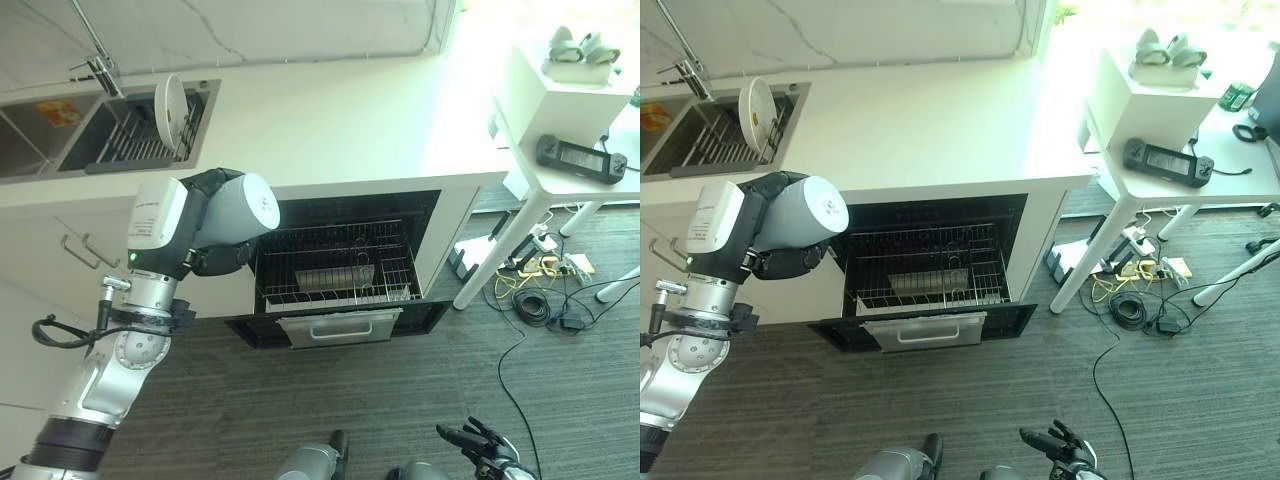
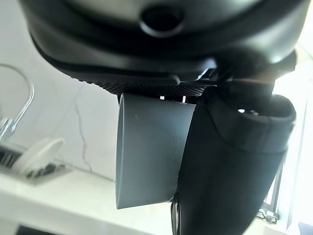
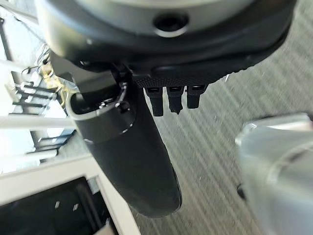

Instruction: Place the dishes in the dishwasher.

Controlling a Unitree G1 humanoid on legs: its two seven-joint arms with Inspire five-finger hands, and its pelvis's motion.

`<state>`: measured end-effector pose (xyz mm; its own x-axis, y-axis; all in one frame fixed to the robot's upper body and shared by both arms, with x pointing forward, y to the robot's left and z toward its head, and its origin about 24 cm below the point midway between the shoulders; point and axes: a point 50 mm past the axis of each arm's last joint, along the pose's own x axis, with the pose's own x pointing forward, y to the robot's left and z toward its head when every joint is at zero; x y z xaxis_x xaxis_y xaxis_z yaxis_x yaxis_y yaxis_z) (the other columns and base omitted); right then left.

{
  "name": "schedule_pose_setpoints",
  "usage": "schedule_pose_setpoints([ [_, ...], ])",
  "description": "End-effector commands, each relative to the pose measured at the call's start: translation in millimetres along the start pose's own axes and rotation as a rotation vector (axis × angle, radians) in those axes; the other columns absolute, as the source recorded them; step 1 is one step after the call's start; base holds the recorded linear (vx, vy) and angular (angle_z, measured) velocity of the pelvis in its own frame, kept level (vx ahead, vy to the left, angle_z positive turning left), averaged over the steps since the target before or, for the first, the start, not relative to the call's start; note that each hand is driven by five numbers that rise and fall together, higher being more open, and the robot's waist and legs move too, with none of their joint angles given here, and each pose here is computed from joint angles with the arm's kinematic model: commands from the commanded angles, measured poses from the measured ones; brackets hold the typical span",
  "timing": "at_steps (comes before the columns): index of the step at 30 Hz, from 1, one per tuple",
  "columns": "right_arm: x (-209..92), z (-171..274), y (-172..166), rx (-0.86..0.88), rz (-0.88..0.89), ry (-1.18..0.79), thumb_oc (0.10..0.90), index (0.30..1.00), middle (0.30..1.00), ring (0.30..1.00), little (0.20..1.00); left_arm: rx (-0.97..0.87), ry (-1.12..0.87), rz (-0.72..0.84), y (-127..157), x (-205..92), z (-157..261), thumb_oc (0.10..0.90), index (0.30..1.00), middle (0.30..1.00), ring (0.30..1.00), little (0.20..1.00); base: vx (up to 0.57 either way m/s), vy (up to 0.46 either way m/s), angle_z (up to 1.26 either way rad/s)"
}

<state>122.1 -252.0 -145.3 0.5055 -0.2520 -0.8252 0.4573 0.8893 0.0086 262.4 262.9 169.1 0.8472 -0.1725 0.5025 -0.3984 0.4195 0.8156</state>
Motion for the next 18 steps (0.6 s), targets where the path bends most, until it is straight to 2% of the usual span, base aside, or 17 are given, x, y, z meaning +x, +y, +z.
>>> schedule_pose_setpoints([
  [1, -1.3, 8.8, -19.7, -0.059, -0.043, -0.029, 0.8, 0.9, 0.9, 0.9, 0.9, 0.012, -0.119, 0.221, 45.9, 30.2, 18.0, 0.4, 0.3, 0.3, 0.3, 0.3, 0.2, -0.106, -0.1],
  [10, -1.3, 9.9, -25.1, -0.048, -0.061, -0.026, 0.8, 0.9, 0.9, 0.9, 0.9, -0.005, -0.138, 0.203, 41.3, 20.1, 15.9, 0.4, 0.3, 0.3, 0.3, 0.3, 0.21, -0.188, 0.11],
  [18, 1.0, 23.0, -24.0, -0.011, -0.089, -0.053, 0.8, 0.9, 0.9, 0.9, 0.9, -0.015, -0.145, 0.199, 48.1, 19.1, 20.2, 0.4, 0.3, 0.3, 0.3, 0.3, 0.07, -0.055, 0.13],
])
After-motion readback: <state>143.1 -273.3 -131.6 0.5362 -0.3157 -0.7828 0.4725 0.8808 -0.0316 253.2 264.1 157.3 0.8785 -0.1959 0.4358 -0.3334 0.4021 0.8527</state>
